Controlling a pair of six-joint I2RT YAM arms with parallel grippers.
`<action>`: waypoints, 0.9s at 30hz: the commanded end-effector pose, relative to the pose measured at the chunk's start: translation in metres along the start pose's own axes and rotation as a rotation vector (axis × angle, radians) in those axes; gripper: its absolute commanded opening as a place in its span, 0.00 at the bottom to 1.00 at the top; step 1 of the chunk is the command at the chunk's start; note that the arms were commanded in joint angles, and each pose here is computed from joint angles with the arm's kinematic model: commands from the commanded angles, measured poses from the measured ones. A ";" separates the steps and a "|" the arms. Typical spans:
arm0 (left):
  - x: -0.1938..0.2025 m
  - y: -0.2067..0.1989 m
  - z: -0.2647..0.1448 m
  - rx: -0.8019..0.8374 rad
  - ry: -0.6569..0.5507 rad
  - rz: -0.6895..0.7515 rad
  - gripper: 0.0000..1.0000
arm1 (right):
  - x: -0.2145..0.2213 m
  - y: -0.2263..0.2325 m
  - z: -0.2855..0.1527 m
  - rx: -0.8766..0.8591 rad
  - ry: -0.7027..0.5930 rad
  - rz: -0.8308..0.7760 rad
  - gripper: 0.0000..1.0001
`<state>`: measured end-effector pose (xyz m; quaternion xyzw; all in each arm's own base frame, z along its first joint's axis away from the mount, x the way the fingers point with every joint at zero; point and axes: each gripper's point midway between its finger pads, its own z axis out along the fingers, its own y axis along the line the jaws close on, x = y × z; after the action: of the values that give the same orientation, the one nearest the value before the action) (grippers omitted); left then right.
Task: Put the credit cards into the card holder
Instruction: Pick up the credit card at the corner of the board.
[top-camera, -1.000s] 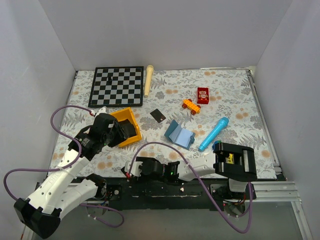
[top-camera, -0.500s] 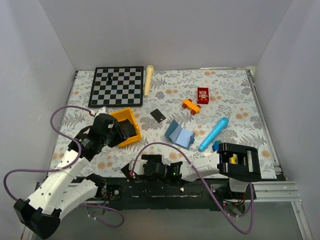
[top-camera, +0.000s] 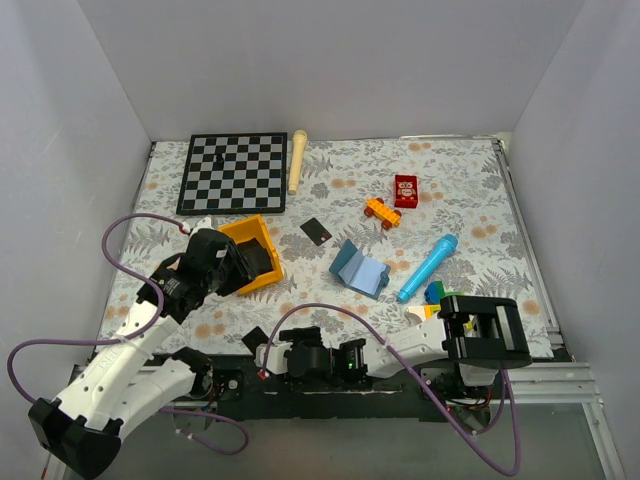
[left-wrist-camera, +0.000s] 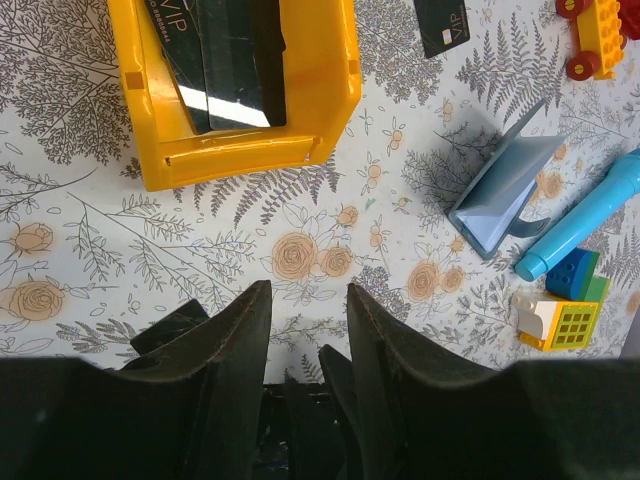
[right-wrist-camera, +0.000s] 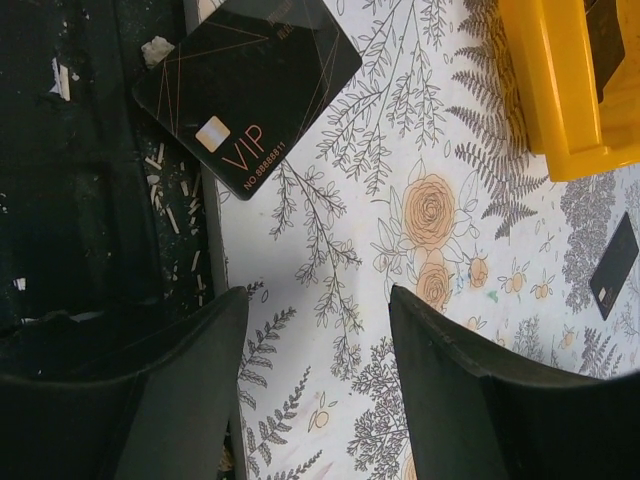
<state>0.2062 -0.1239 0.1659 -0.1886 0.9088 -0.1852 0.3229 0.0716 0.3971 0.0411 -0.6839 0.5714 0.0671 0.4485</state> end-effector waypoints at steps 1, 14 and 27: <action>-0.002 -0.002 -0.004 0.022 -0.013 0.000 0.36 | 0.001 0.013 0.004 -0.025 0.005 -0.006 0.68; -0.001 -0.001 -0.003 0.023 -0.010 -0.001 0.36 | -0.013 0.033 0.004 -0.084 -0.023 -0.029 0.68; -0.003 -0.004 -0.005 0.030 -0.013 0.003 0.36 | -0.035 0.042 0.034 -0.086 -0.063 -0.118 0.68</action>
<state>0.2048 -0.1247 0.1668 -0.1873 0.9074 -0.1913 0.3240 0.0562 0.4228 0.0219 -0.7207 0.5342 0.0494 0.4391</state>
